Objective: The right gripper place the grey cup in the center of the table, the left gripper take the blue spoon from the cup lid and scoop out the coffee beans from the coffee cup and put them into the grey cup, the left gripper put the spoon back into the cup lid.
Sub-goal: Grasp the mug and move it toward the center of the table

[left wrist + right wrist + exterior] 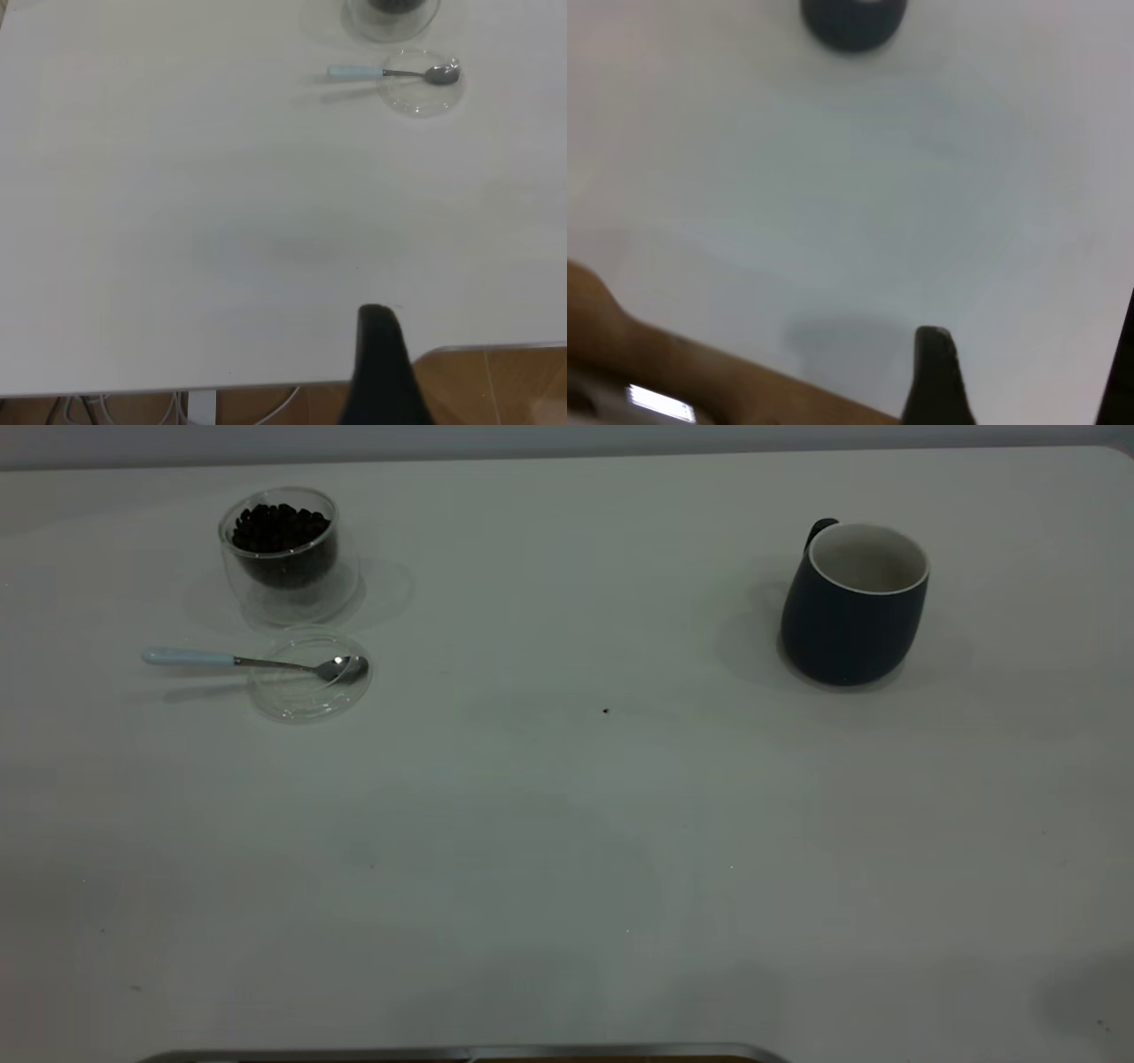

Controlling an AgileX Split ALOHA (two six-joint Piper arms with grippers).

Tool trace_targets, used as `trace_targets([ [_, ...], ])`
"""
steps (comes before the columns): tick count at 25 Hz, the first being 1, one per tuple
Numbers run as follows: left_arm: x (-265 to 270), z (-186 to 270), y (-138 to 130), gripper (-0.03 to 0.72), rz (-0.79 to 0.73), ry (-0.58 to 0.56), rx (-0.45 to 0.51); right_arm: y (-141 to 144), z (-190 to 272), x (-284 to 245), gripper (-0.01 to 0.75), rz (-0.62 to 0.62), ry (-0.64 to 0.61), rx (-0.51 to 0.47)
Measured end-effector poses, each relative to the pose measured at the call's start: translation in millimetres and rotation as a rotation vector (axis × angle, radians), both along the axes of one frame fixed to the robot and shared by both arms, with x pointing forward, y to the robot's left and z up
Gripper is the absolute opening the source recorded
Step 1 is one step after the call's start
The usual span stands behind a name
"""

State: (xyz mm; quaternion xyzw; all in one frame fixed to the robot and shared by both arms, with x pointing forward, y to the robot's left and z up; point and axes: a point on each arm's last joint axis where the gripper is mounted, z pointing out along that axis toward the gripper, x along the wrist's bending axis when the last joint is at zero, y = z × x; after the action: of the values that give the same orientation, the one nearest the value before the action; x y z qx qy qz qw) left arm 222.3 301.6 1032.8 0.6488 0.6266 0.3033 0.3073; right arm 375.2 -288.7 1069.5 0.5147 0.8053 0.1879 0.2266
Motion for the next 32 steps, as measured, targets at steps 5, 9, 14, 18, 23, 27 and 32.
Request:
trace_targets([
  [5,0,0,0,0.590,0.000,0.000,0.000,2,-27,57,0.590,0.147,0.082,-0.098],
  [9,0,0,0,0.590,0.000,0.000,0.000,4,-52,92,0.590,0.276,0.048,-0.174],
  [14,0,0,0,0.590,0.000,0.000,0.000,4,-88,125,0.590,0.431,0.034,-0.283],
  [18,0,0,0,0.590,0.000,0.000,0.000,4,-126,150,0.590,0.482,0.054,-0.321],
  [23,0,0,0,0.590,0.000,0.000,0.000,7,-169,187,0.590,0.526,0.137,-0.322],
  [27,0,0,0,0.590,0.000,0.000,0.000,17,-199,217,0.590,0.594,0.189,-0.328],
  [32,0,0,0,0.590,0.000,0.001,0.000,27,-222,250,0.590,0.661,0.224,-0.342],
])
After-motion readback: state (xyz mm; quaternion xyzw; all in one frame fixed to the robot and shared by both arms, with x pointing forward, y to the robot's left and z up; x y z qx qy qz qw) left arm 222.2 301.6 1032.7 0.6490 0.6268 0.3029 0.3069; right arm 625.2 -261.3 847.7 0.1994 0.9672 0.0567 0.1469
